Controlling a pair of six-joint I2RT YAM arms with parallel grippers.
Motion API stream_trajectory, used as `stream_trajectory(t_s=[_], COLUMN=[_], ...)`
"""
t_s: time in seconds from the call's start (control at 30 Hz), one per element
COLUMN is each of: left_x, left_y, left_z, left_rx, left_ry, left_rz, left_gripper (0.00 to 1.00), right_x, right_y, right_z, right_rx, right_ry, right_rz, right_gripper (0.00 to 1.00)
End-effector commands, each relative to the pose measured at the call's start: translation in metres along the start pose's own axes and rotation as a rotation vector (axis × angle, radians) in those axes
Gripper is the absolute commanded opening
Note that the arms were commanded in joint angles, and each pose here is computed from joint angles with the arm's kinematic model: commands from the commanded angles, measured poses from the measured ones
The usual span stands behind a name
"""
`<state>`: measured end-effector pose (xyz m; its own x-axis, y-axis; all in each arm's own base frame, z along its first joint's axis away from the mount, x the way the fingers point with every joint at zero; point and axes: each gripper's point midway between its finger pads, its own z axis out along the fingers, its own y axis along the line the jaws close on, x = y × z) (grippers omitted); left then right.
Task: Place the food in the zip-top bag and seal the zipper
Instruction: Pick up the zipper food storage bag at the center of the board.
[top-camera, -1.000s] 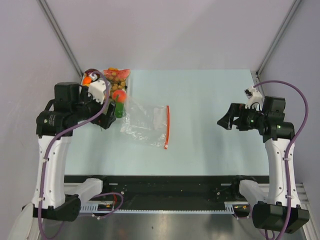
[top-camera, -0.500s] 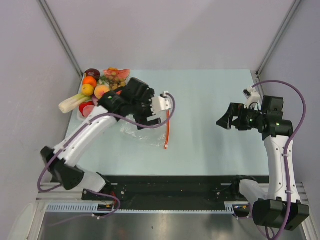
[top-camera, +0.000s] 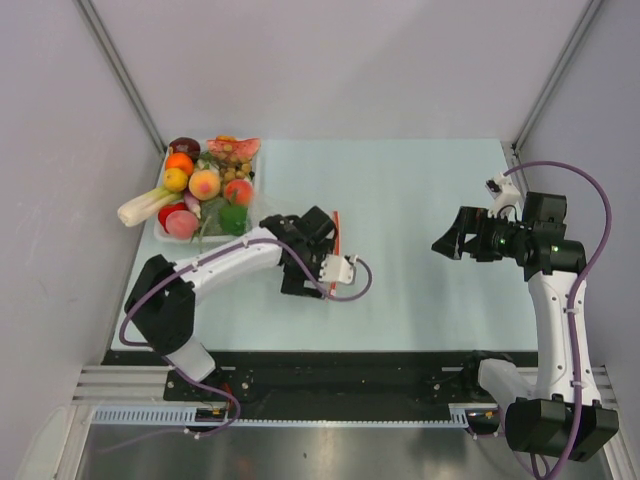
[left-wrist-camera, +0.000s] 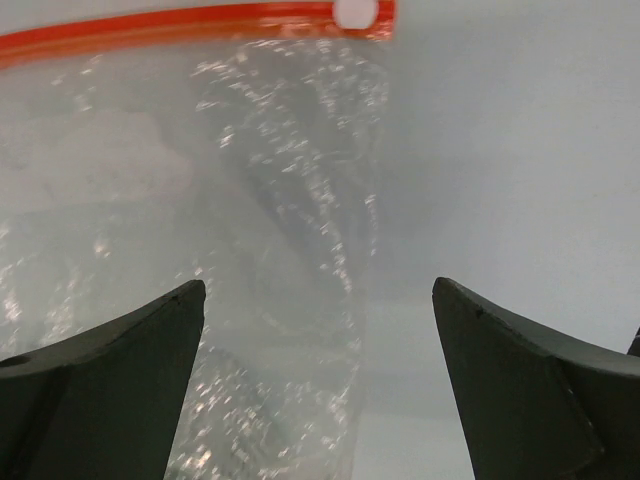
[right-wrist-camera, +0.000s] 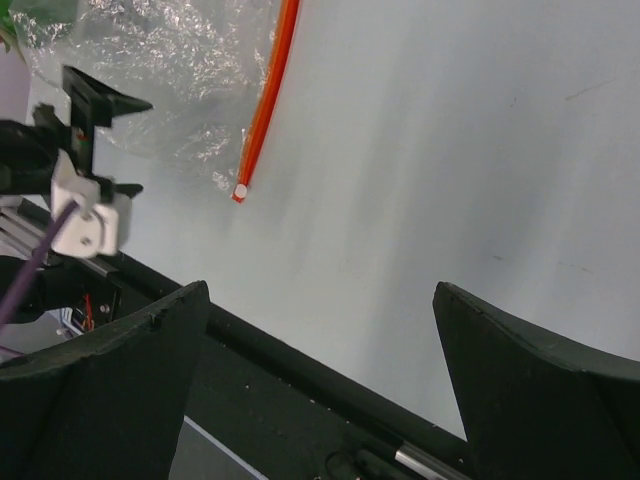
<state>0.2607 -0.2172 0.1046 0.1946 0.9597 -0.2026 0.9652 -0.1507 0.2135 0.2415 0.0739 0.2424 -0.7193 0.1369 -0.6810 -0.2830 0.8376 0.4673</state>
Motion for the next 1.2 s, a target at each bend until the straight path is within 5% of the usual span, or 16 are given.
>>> stream_trajectory(t_s=[0.0, 0.3, 0.53, 0.87, 1.17], left_x=[-0.004, 0.012, -0.012, -0.072, -0.081], left_y=[-0.008, 0.026, 0.031, 0.030, 0.051], left_z=[0.022, 0.063, 0.029, -0.106, -0.158], left_rx=[-0.084, -0.299, -0.305, -0.533, -0.697], left_ry=[-0.020, 0.058, -0.056, -0.582, -0.741], left_rz=[0.088, 0.142, 0.091, -0.097, -0.274], left_gripper=[1.00, 0.94, 0.00, 0.00, 0.00], right_x=[-0.003, -0.004, -0.005, -0.016, -0.052], right_y=[0.005, 0.003, -0.002, 0.026, 0.072], right_z=[-0.001, 0.001, 0.008, 0.020, 0.016], right_rx=[-0.024, -0.018, -0.012, -0.213, -0.435], right_ry=[-0.019, -0.015, -0.008, 0.002, -0.163], right_rz=[-0.001, 0.026, 0.088, 0.264, 0.430], right_gripper=[1.00, 1.00, 0.95, 0.79, 0.69])
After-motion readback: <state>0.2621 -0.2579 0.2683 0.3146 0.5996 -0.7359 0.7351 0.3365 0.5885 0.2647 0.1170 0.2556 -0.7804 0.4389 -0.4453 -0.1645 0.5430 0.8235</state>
